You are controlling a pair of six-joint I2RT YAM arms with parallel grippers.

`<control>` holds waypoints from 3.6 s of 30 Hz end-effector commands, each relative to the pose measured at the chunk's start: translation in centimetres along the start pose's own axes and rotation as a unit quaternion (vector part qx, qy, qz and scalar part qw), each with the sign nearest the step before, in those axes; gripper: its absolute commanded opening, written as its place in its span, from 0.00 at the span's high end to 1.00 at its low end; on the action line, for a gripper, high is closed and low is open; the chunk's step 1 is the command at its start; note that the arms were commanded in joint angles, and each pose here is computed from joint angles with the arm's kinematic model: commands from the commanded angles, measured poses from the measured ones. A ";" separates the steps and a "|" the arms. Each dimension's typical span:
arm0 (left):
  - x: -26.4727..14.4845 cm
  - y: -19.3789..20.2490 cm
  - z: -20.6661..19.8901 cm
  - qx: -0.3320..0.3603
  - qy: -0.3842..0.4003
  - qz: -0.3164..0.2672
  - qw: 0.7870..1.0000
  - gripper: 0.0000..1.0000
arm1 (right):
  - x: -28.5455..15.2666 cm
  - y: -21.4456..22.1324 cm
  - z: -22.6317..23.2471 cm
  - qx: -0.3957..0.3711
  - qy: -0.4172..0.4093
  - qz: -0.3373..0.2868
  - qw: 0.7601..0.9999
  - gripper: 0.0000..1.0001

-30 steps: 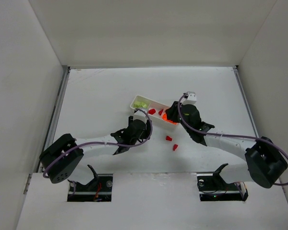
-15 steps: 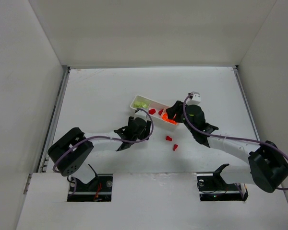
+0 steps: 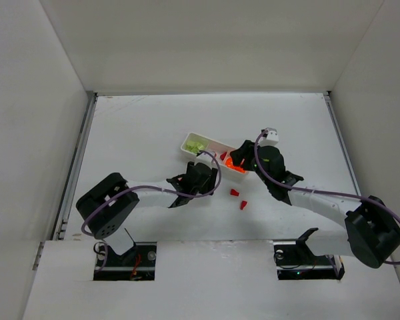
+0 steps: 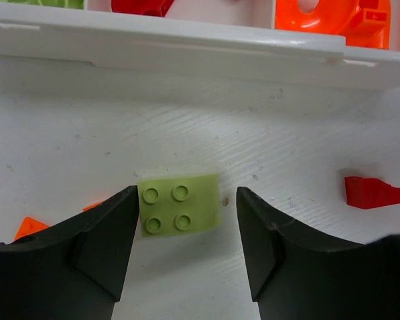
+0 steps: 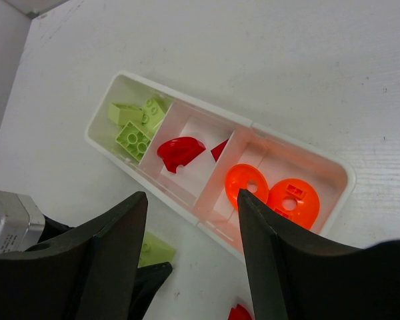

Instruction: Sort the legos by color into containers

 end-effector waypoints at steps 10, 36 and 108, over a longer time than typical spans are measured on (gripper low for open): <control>0.5 0.9 -1.9 0.015 0.014 0.007 1.000 0.44 | -0.4 -1.9 -0.6 0.027 -0.004 -0.047 0.999 0.33; -5.6 -3.8 -1.5 -0.016 0.027 -0.077 0.997 0.73 | -0.6 -2.3 -1.6 0.039 0.007 -0.056 0.998 0.31; -7.0 -6.0 11.6 -0.251 -0.106 -0.206 0.940 0.71 | 3.5 6.5 11.3 -0.126 -0.086 0.091 0.984 0.45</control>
Point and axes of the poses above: each gripper's point midway between its finger pads, its own x axis out along the fingers, its own z axis along the line the jaws close on, y = z × x, the point moved 9 cm from there along -x, back along the fingers, and after that the axes turned 11 degrees about -x, right-handed, at the moved point
